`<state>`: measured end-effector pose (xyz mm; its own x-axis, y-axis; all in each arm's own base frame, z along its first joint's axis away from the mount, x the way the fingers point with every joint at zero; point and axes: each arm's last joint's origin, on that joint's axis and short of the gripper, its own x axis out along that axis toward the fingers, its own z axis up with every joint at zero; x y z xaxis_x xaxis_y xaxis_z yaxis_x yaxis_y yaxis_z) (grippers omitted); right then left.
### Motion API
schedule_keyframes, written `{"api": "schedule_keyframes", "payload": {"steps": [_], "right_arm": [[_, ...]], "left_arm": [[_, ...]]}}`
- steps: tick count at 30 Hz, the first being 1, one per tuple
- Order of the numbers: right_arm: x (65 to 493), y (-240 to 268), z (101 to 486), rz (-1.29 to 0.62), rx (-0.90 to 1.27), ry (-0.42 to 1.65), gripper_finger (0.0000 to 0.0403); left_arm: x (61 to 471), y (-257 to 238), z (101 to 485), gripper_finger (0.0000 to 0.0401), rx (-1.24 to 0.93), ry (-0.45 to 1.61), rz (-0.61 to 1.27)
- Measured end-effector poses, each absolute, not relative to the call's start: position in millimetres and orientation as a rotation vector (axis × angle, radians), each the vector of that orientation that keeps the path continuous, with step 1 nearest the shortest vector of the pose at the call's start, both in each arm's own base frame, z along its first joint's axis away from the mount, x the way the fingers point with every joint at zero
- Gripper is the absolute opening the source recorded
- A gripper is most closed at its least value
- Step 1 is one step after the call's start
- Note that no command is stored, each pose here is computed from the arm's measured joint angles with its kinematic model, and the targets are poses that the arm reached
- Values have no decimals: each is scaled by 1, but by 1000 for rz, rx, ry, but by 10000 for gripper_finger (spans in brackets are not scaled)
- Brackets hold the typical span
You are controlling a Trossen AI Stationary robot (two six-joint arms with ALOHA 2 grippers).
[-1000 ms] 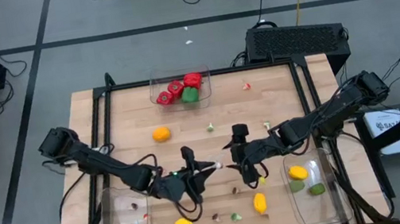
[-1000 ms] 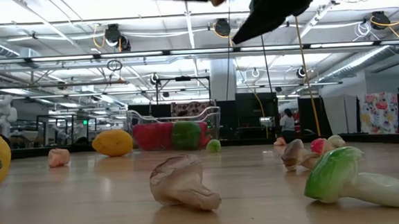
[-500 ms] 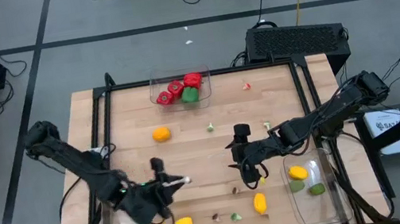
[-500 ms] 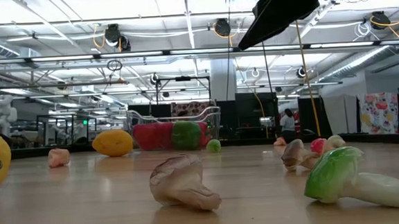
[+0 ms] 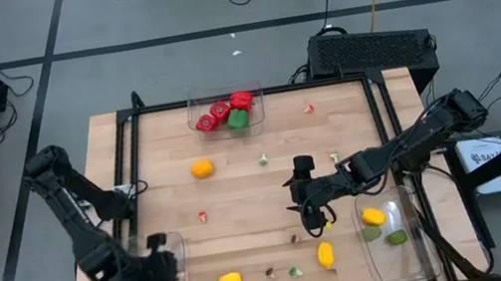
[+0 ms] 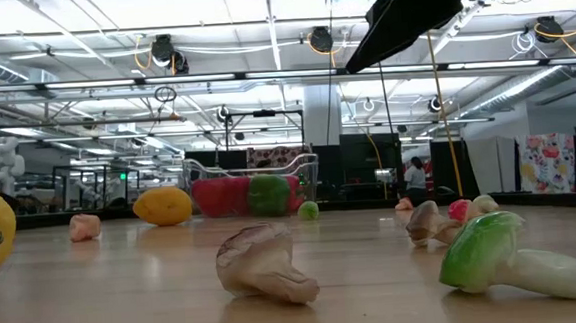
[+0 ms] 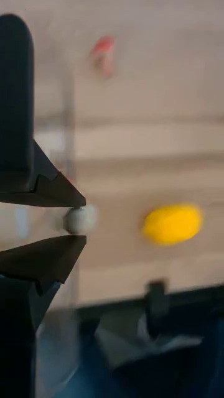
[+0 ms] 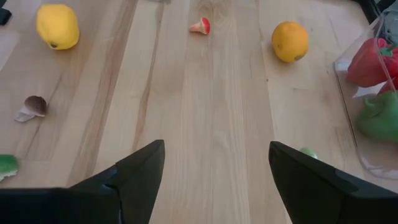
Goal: Sort produce into baskets
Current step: Put the brown mushroom into the bottom left transparent bin, then put the yellow lemon into the bottom right transparent bin
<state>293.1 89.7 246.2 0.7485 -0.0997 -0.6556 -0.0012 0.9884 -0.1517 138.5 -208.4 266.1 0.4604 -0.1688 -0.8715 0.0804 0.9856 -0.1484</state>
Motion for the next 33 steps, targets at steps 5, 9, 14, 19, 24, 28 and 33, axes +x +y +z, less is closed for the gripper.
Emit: {"api": "schedule_keyframes", "payload": {"steps": [5,9,14,19,24,28,33], "right_arm": [[293,90,246,-54,-145,720,281],[293,90,247,-54,-145,720,281],[294,89,247,-55,-146,719,281],[300,85,252,-69,-118,651,281],[306,81,259,-150,-14,548,281],[310,82,253,-143,-29,563,281],[333,109,230,21,69,491,282]], "left_arm": [[115,-220,265,90,-132,1114,-170],[103,-214,262,90,-124,1125,-37],[105,-205,262,90,-62,996,97],[125,-194,270,90,109,642,242],[150,-175,278,90,264,413,443],[174,-152,278,90,334,468,557],[199,-136,274,90,370,691,462]]}}
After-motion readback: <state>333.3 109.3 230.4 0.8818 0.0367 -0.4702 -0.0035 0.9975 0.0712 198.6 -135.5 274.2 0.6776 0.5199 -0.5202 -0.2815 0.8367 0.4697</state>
